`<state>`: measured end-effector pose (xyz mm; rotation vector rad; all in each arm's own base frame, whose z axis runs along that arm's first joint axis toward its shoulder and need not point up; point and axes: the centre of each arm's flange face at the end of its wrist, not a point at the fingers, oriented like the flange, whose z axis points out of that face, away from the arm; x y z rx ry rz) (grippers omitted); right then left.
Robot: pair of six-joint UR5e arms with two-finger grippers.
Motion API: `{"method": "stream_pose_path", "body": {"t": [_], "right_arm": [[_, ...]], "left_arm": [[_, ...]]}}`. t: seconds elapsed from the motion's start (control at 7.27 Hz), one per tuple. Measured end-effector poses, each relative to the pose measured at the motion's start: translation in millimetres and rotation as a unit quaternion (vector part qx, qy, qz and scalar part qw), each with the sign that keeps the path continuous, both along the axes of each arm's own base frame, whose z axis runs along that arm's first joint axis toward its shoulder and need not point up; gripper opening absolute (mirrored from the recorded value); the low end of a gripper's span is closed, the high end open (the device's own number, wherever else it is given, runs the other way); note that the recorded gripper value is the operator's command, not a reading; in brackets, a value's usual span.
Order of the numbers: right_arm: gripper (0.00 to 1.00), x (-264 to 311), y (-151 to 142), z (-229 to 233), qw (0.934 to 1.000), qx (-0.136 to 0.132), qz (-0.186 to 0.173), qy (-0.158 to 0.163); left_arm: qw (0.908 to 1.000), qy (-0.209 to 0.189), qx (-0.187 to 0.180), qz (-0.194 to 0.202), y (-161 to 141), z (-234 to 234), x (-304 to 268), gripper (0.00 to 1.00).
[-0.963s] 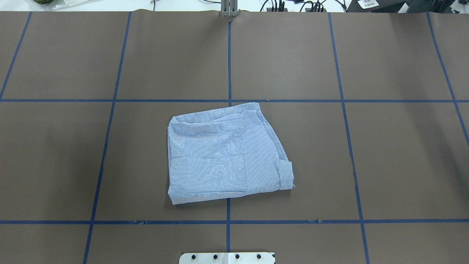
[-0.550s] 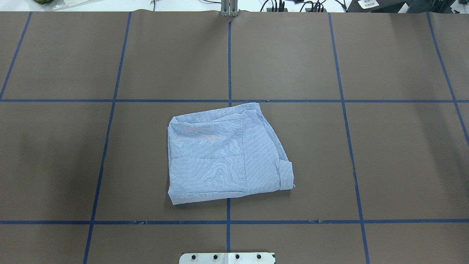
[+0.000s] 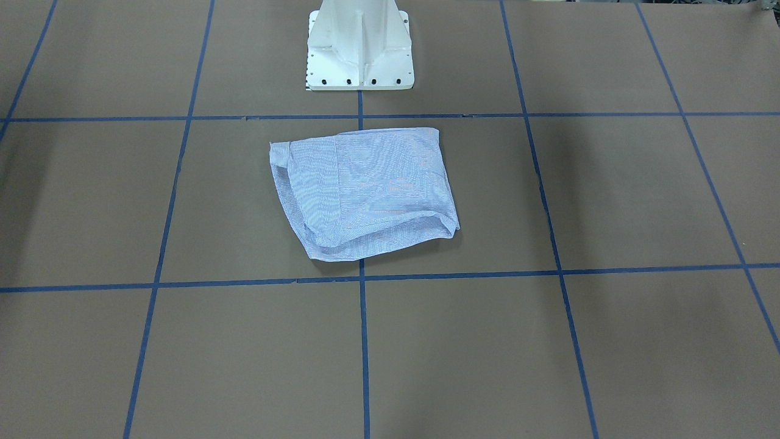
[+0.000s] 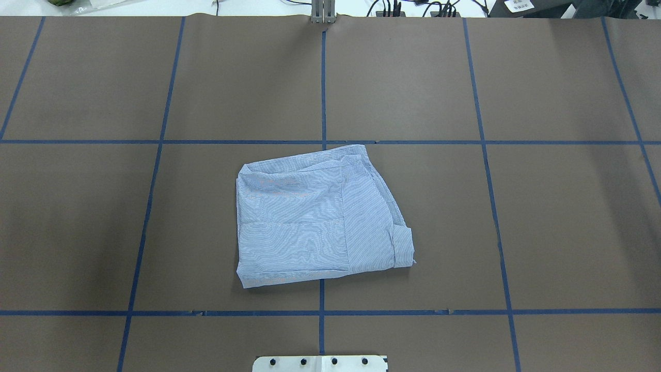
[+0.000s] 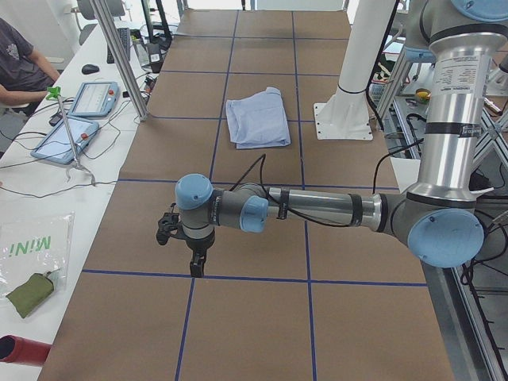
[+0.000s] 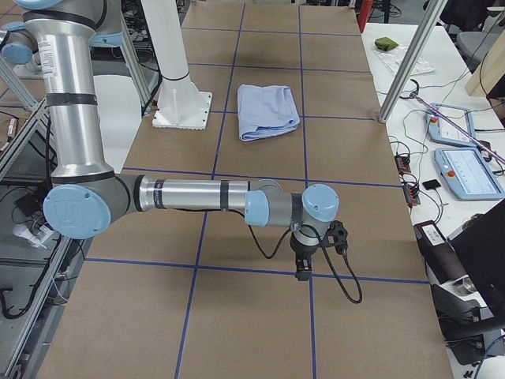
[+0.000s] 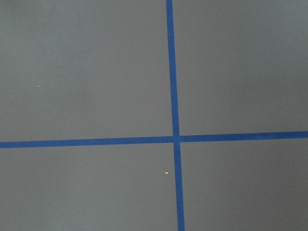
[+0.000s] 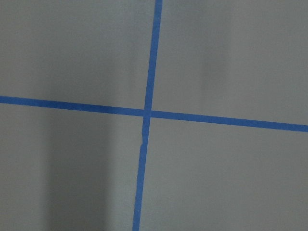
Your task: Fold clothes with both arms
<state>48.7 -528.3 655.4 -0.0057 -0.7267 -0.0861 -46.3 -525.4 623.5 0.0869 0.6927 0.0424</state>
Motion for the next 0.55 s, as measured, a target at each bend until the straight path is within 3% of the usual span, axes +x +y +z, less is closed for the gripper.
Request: {"method": "stream_pose_path", "body": {"t": [0.28, 0.55], "right_arm": [[1.0, -1.4, 1.4, 0.0, 0.9997, -0.015, 0.012, -0.012], [1.0, -2.7, 2.0, -1.2, 0.9991, -0.028, 0.025, -0.021]], "left_arm": [[0.9998, 0.004, -0.009, 0.018, 15.7, 0.4, -14.9, 1.0], [0.9986, 0.044, -0.019, 0.024, 38.0, 19.1, -12.2, 1.0]]}}
